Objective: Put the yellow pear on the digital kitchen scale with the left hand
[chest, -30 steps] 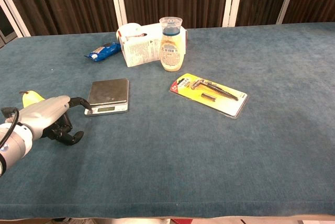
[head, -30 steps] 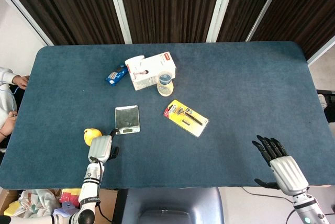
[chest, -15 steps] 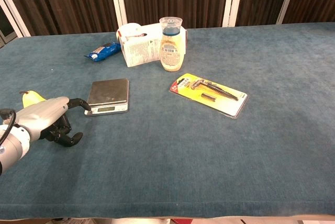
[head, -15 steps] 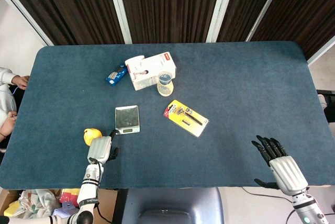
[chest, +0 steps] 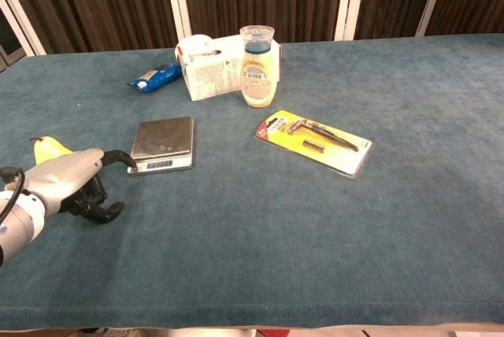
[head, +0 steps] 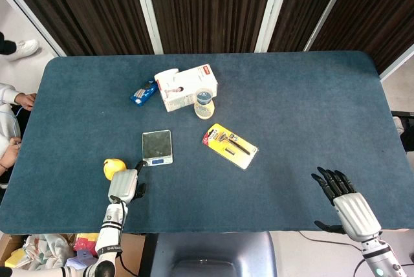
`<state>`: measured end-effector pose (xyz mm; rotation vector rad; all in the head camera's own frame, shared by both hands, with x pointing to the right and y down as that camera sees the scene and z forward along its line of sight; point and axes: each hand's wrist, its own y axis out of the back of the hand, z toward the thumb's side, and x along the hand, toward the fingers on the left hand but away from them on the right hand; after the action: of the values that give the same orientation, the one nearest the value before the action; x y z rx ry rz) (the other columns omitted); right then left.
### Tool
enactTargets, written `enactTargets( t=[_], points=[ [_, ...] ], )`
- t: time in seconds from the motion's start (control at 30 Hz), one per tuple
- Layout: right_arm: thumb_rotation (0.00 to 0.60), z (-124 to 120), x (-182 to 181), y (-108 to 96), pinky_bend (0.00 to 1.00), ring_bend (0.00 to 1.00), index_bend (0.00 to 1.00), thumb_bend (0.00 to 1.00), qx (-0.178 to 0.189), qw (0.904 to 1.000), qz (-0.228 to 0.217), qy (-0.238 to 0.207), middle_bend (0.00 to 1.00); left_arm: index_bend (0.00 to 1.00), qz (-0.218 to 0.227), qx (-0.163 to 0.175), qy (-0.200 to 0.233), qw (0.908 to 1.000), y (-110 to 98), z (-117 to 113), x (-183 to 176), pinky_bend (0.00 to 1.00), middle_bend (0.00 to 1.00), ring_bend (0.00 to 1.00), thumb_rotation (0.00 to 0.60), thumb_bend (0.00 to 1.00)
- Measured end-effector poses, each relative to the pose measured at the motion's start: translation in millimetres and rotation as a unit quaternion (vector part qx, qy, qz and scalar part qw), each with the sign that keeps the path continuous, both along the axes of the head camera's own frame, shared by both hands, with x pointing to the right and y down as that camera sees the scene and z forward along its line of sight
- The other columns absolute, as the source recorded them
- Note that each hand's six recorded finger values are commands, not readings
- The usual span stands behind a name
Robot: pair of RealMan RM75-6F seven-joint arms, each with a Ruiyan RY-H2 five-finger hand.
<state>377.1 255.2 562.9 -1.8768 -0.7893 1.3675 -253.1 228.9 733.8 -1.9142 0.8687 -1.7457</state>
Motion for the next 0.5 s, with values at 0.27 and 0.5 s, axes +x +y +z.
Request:
enactTargets(
  t=[0.27,0.5],
  points=[
    [0.6,-1.0,0.3,-0.4,0.0,0.0,0.0,0.16,0.002,1.0,0.001,-0.002,0.0,0.27,0.009,-0.012,-0.007,0.9999,3.2,4.6,0.8,1.0,1.0,1.0,0.6,0.42],
    [0.6,-1.9,1.1,-1.2,0.0,0.0,0.0,0.16,0.003,1.0,0.003,-0.004,0.0,0.25,0.017,0.004,-0.007,0.9998,0.1,0.5,5.2,1.0,1.0,1.0,0.6,0.42]
  ],
)
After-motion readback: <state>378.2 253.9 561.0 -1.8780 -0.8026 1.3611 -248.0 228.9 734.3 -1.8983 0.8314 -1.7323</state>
